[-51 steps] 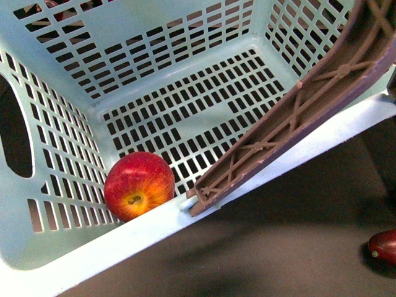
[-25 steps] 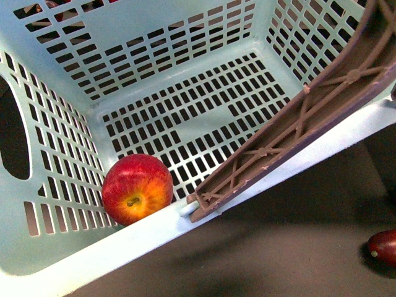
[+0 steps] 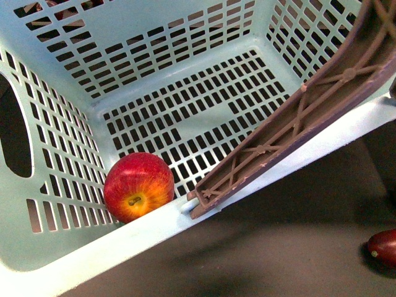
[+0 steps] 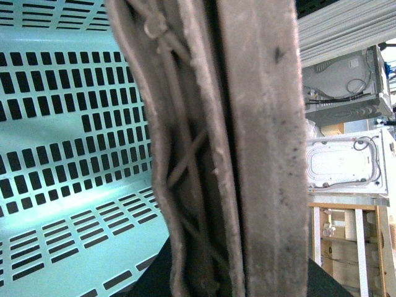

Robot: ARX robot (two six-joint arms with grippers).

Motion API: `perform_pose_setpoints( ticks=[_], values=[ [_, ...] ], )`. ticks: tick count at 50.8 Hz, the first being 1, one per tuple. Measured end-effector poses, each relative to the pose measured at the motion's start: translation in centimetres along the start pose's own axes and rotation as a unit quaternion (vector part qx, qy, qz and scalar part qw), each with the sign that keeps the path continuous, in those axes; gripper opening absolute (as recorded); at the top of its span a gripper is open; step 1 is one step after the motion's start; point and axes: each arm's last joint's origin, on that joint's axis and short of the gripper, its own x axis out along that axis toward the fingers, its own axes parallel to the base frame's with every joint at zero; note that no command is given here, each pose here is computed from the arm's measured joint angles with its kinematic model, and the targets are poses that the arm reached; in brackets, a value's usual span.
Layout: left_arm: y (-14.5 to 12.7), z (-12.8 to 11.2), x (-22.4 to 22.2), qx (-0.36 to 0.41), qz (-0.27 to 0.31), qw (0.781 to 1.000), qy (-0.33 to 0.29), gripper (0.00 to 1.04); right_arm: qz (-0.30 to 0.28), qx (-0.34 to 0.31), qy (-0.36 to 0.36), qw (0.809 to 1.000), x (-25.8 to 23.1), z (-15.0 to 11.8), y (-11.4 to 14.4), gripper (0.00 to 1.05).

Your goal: Pick apple with right arm and hold basket with left

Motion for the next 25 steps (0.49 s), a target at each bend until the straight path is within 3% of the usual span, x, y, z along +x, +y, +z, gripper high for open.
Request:
perform_pose_setpoints(
  ticks=[25],
  values=[
    [0.0, 0.0, 0.0, 0.0, 0.0, 1.0, 0.0, 0.16, 0.0, 0.0, 0.01, 1.0, -1.2, -0.3, 0.0, 0.02]
  ],
)
